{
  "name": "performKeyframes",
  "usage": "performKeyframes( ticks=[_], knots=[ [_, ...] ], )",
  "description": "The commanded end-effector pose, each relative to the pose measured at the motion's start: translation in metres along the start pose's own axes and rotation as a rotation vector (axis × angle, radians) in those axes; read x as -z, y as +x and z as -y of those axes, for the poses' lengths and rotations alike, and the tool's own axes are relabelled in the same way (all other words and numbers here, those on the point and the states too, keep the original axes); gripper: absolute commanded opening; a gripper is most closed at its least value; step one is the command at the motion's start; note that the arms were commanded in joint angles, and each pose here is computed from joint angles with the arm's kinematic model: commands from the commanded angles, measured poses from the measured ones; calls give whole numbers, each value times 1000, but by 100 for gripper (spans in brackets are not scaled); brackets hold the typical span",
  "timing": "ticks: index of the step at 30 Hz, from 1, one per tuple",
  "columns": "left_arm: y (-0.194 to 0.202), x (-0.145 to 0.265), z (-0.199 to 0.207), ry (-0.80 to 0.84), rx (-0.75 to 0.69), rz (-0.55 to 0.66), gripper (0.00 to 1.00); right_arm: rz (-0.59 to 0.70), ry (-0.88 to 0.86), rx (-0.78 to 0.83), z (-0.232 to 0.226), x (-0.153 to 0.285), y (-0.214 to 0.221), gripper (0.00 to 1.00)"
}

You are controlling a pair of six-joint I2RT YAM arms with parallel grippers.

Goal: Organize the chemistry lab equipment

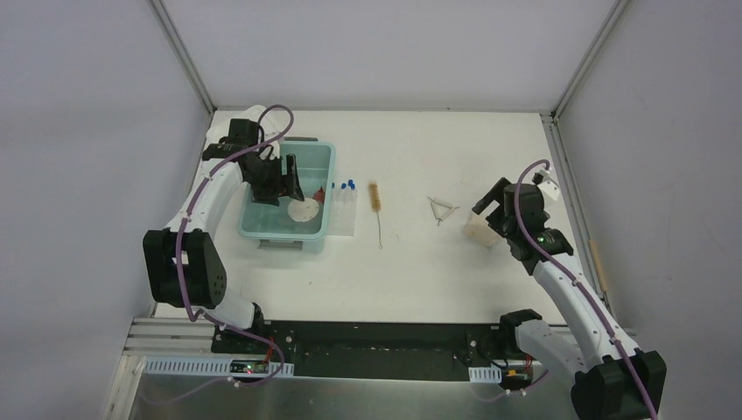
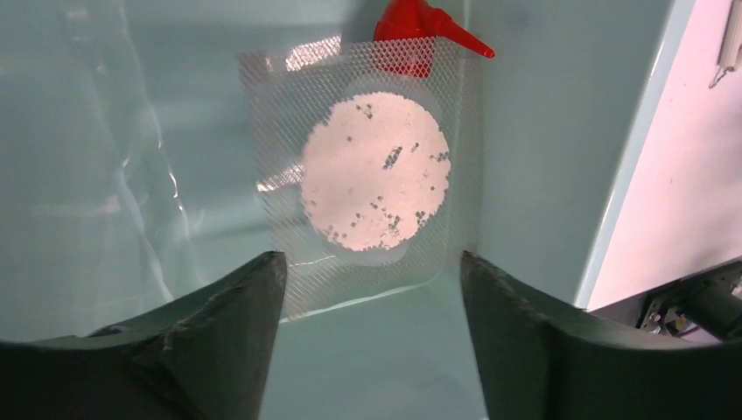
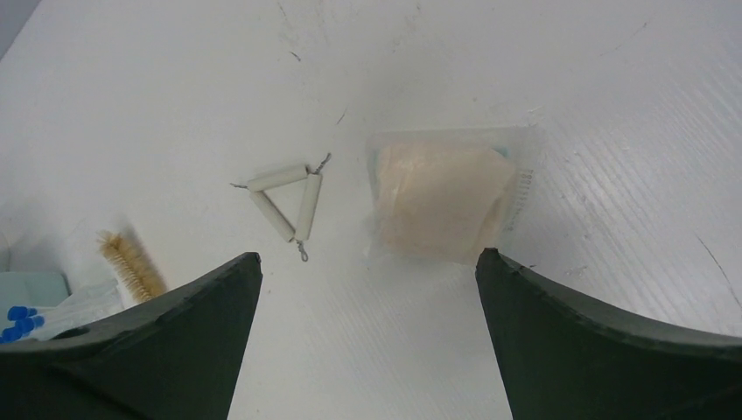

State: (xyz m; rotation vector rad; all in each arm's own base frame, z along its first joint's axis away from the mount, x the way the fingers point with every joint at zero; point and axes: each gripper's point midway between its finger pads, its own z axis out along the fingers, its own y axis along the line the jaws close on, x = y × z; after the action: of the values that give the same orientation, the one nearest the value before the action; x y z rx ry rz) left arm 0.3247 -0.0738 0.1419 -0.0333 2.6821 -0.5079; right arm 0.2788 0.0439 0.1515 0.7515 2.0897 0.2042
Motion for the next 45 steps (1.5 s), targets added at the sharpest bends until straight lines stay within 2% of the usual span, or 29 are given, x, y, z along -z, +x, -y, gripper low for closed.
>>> performKeyframes(
  ticks=[1, 4, 6, 12, 17, 27, 38, 45],
  knots=[
    [-5, 16, -7, -61, -25, 61, 80, -14, 115, 30, 24, -9, 4, 97],
    [-9, 23, -12, -98, -36, 87, 95, -43, 165, 30, 37, -13, 11, 97],
    [-14, 28, -13, -114, -37, 107, 99, -64, 193, 17, 47, -17, 19, 97],
    [-26, 50, -17, -186, 11, 200, 99, -111, 235, -15, 69, -26, 33, 97],
    [-28, 71, -25, -262, 29, 285, 99, -171, 244, -94, 79, -39, 34, 90],
    [-28, 99, -29, -316, 14, 379, 99, -284, 189, -137, 67, -71, 48, 84],
    [-28, 98, -31, -324, -7, 392, 99, -381, 194, -146, 65, -87, 67, 59],
    [-29, 101, -32, -332, -1, 413, 99, -380, 196, -152, 64, -89, 65, 28]
  ],
)
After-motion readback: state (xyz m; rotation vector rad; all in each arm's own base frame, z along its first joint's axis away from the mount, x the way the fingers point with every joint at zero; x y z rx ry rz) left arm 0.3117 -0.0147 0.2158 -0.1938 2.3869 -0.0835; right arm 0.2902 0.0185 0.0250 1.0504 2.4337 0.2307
